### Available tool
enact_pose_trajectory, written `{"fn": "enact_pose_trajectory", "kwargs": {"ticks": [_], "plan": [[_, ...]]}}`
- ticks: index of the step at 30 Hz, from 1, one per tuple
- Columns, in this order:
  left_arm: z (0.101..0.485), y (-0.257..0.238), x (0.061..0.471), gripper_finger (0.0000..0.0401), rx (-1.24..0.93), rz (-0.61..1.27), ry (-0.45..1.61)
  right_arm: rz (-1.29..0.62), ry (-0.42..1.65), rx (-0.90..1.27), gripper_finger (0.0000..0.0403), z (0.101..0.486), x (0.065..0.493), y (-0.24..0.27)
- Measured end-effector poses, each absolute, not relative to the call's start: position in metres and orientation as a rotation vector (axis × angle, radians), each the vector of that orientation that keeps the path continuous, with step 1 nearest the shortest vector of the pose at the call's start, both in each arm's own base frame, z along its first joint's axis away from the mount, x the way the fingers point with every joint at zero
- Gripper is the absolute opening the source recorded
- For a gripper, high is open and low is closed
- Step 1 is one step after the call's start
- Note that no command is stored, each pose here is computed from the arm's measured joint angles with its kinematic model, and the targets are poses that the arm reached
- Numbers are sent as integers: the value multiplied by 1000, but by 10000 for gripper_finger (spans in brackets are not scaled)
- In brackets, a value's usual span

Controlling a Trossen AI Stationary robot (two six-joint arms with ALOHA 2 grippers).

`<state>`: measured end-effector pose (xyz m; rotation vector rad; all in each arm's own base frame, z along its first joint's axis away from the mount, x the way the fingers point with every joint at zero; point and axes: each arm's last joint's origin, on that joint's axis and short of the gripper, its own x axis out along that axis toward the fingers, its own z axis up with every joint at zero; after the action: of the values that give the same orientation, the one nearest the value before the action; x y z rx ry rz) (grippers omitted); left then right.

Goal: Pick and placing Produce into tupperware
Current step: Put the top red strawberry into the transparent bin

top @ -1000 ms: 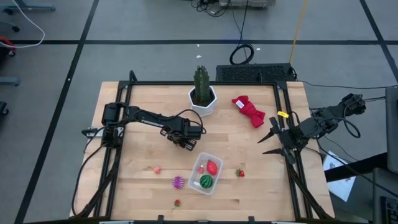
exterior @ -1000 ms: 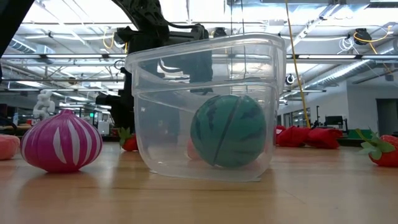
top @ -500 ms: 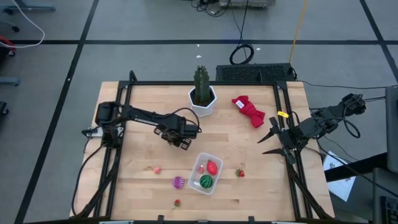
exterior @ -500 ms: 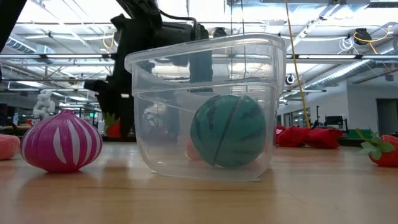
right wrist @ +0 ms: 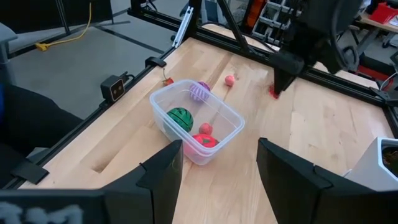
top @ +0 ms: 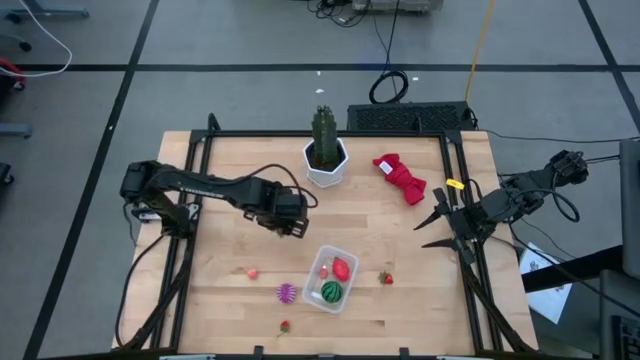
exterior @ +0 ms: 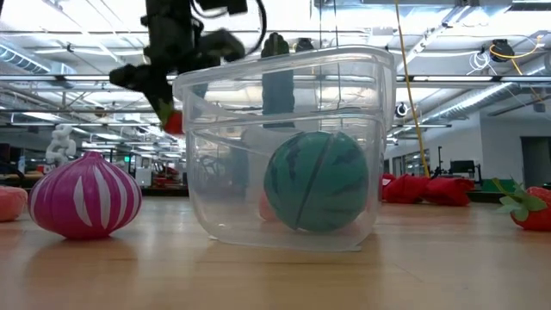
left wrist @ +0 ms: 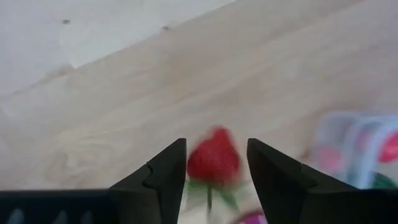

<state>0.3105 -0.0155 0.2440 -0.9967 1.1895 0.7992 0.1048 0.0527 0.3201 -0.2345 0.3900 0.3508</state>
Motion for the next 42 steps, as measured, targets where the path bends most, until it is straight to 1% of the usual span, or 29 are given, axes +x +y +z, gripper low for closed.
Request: {"fn": "enact_pose_trajectory", "kwargs": {"ticks": [6,11,14,18,24,30,35,42], "plan": [[262,-42,322,178,-1008,746,1118,355,386,-259,196,320,105,53],[266,-52,320,175,-1009,785,1106,355,385,-258,196,320,105,53],[264,-52,313,178,-1004,852,1150,356,386,-258,196,320,105,53],[260,-58,315,179,-1001,857,1160,356,386,-258,196,320,105,53],[249,-77,321,176,-941,798,1179,356,386,-258,196,320,105,53],[231,-82,326,183,-884,839,1222,356,386,-258,196,320,105,53],[220,-82,329,199,-818,817,1289,356,386,-258,196,320,105,53],[219,-73,327,245,-777,871,1302,355,386,-256,196,320,105,53]]}}
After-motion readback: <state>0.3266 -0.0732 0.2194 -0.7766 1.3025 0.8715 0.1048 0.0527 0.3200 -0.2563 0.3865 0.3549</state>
